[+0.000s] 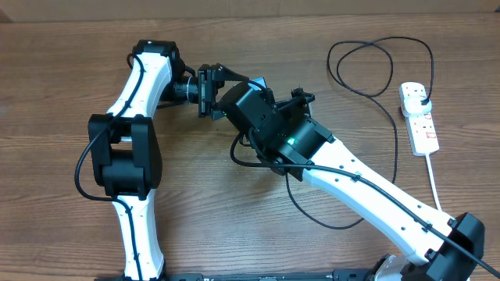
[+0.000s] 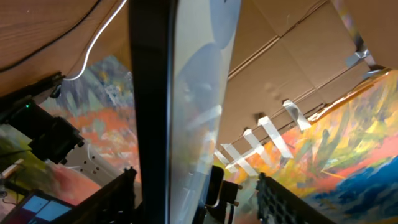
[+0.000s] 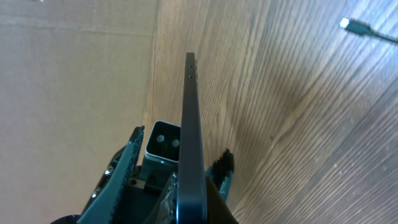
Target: Plug charger to phone and switch on socket
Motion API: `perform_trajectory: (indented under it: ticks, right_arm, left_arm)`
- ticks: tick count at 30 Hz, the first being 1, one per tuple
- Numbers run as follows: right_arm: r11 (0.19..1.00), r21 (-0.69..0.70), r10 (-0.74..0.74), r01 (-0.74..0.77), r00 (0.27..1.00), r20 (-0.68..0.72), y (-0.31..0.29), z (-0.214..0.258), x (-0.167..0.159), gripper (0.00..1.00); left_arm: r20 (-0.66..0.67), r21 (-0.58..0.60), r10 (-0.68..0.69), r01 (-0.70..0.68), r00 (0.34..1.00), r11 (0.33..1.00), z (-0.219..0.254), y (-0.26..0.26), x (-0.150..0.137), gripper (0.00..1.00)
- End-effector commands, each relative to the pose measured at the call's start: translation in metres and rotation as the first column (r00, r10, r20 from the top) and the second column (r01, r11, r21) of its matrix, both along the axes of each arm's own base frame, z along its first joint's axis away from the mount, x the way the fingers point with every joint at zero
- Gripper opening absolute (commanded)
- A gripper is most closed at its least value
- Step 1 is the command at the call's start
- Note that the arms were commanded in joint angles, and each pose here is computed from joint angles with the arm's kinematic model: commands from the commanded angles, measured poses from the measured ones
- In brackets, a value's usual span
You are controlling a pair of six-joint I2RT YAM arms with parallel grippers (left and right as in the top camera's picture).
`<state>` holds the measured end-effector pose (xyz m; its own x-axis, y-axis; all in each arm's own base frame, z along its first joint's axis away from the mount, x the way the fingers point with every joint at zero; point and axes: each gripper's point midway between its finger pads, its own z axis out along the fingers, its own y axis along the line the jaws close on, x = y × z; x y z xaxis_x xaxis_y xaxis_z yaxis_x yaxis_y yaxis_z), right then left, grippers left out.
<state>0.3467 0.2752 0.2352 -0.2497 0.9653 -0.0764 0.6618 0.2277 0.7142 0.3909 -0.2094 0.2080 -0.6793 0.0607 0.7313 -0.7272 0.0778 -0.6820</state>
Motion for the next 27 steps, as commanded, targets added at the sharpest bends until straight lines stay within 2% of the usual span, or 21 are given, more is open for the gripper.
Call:
perform_trajectory:
  ticks: [1, 8, 17, 19, 24, 26, 27]
  right_arm:
    - [0.995, 0.085, -0.061, 0.059, 0.998, 0.016, 0.002, 0.013, 0.004, 0.04]
    - [0.989, 0.117, -0.091, 0.090, 0.996, 0.003, 0.002, 0.012, 0.004, 0.04]
    - [0.985, 0.154, -0.089, 0.084, 0.996, 0.027, 0.008, 0.019, 0.008, 0.04]
    - [0.985, 0.154, -0.088, 0.083, 0.996, 0.027, 0.008, 0.019, 0.008, 0.08]
    - [0.984, 0.166, -0.069, 0.066, 0.998, 0.010, 0.012, 0.017, 0.006, 0.08]
    - [0.984, 0.168, -0.066, 0.063, 0.998, 0.008, 0.012, 0.017, 0.006, 0.08]
    - [0.984, 0.168, -0.066, 0.063, 0.998, 0.008, 0.012, 0.017, 0.006, 0.15]
  left_arm:
    - [0.009, -0.019, 0.004, -0.004, 1.000, 1.000, 0.024, -0.002, -0.003, 0.58]
    - [-0.020, -0.016, 0.004, -0.004, 1.000, 1.000, 0.024, -0.002, -0.003, 0.41]
    - [-0.050, -0.013, 0.004, -0.004, 0.999, 1.000, 0.024, -0.002, -0.003, 0.27]
    - [-0.050, -0.013, 0.004, -0.004, 0.999, 1.000, 0.024, -0.002, -0.003, 0.22]
    - [-0.050, -0.013, 0.004, -0.004, 0.999, 1.000, 0.024, -0.002, -0.003, 0.05]
    - [-0.050, -0.013, 0.004, -0.004, 0.999, 1.000, 0.024, -0.002, -0.003, 0.04]
    - [-0.050, -0.013, 0.003, -0.004, 0.999, 1.000, 0.024, -0.002, -0.003, 0.04]
